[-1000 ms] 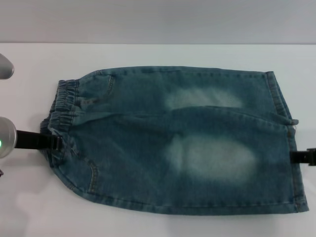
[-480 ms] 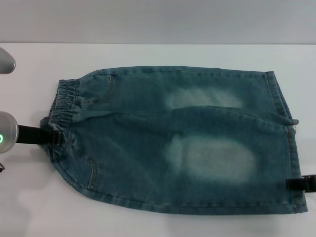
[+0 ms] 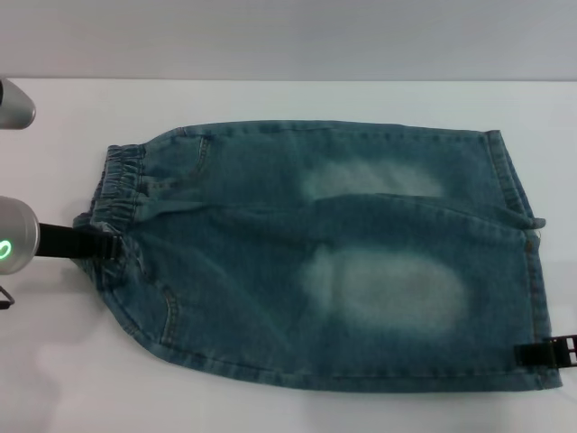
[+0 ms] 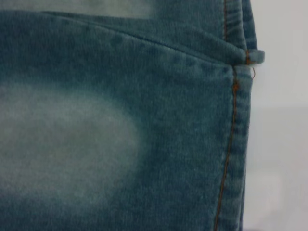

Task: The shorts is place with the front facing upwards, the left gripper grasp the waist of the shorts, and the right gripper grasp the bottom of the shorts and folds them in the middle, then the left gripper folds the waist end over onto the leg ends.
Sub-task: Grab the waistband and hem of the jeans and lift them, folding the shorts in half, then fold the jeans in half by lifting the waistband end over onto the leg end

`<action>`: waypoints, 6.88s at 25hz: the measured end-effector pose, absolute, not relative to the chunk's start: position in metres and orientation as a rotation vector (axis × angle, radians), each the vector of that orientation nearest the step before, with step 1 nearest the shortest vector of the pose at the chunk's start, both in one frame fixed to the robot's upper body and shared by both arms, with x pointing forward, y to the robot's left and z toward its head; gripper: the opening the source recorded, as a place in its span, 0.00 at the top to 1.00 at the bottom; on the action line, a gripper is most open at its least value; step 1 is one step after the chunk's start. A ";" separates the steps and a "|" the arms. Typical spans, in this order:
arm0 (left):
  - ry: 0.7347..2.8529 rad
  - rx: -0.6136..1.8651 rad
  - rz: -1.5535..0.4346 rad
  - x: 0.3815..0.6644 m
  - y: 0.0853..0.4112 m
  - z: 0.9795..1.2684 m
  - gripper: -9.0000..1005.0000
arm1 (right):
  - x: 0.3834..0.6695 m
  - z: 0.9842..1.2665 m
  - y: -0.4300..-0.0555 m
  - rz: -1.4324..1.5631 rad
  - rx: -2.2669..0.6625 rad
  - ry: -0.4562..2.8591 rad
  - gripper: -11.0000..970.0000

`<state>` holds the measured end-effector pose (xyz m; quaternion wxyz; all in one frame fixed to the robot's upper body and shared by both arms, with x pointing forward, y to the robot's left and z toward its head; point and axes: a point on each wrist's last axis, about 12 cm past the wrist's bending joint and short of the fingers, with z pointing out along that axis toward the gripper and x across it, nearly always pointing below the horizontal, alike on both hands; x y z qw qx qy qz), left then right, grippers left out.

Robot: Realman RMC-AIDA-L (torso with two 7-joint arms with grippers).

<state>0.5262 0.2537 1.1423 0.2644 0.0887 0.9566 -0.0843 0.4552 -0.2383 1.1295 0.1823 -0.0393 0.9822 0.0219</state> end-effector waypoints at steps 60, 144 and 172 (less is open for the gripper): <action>2.566 0.268 -0.250 0.531 0.244 1.143 0.90 | 0.462 1.116 -0.222 0.087 -0.254 2.837 0.43; 2.089 0.133 -0.341 0.576 0.230 1.152 0.90 | 0.525 1.177 -0.298 -0.030 -0.033 1.946 0.98; 1.944 0.222 -0.230 0.621 0.216 1.134 0.45 | 0.558 1.134 -0.296 -0.014 -0.053 1.824 0.44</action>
